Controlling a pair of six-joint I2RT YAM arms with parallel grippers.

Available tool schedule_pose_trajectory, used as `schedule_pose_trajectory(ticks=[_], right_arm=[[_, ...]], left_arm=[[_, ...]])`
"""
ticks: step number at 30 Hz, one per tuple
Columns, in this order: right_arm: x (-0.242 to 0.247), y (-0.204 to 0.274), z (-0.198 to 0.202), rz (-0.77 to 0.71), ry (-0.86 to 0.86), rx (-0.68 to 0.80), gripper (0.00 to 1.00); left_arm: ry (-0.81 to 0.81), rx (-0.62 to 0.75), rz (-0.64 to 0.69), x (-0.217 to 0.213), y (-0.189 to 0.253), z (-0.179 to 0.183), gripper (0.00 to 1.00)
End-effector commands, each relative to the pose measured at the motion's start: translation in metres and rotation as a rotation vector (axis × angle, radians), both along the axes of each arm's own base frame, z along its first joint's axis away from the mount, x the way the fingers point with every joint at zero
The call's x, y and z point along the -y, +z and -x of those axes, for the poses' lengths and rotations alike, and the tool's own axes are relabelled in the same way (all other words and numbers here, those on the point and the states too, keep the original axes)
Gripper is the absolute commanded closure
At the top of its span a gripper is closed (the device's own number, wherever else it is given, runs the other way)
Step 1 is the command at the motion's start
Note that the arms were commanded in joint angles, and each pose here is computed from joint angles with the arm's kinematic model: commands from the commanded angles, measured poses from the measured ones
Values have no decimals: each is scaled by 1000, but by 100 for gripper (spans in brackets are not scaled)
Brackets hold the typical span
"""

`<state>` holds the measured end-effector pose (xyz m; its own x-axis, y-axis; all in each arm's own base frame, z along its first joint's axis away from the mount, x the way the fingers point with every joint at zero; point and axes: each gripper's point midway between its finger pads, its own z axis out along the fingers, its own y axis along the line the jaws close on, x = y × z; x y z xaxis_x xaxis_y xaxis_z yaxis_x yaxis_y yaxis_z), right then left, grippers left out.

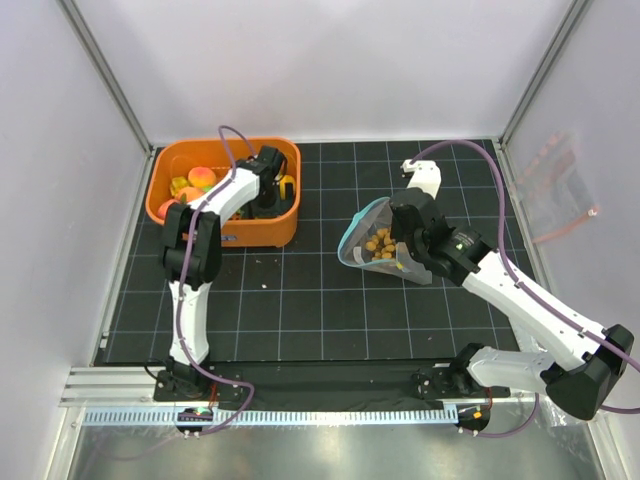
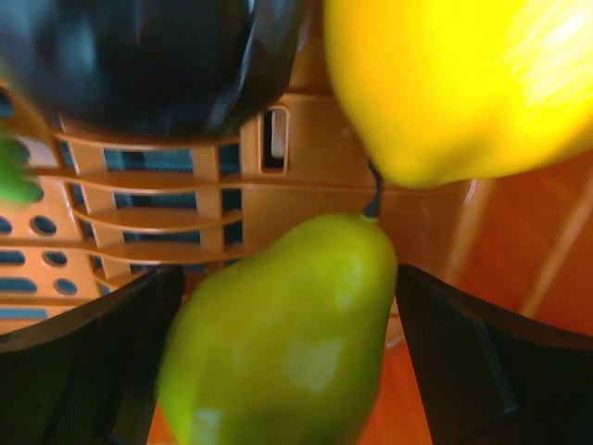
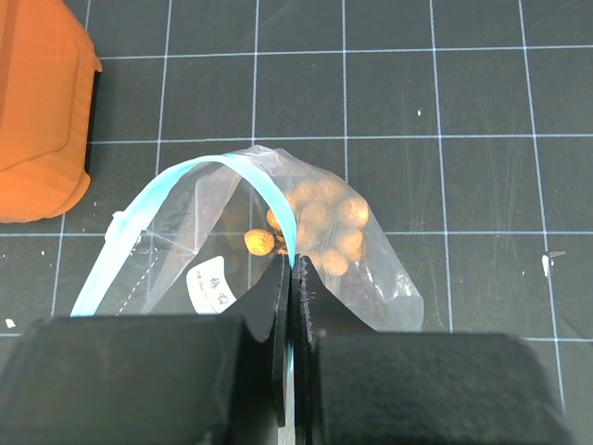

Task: Place the food in the zip-top bag and seal the zipper
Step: Pick up the fake fruit from the bin.

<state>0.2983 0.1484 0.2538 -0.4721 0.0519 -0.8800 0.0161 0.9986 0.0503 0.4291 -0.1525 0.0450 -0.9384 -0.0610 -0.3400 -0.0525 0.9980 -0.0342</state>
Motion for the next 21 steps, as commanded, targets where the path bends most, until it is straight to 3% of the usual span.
schedule_pose_trajectory(ticks=[1, 6, 7, 9, 10, 13, 21], right_arm=[[-4, 10, -4, -38, -3, 43, 99], [-5, 12, -3, -47, 5, 45, 99], [-4, 13, -2, -47, 5, 48, 99], [-3, 14, -2, -49, 1, 52, 99], [-3, 15, -1, -52, 1, 57, 99], [-1, 15, -1, -49, -1, 56, 99], [-3, 13, -2, -45, 4, 50, 99]], left_arm=[[23, -30, 88, 13, -2, -4, 2], [31, -23, 32, -1, -4, -2, 8], [29, -36, 41, 1, -8, -1, 22], [23, -48, 56, 5, -8, -2, 37], [21, -57, 54, 5, -5, 0, 52], [31, 28, 33, -1, 19, -11, 65], [18, 231, 106, -3, 110, -3, 74]])
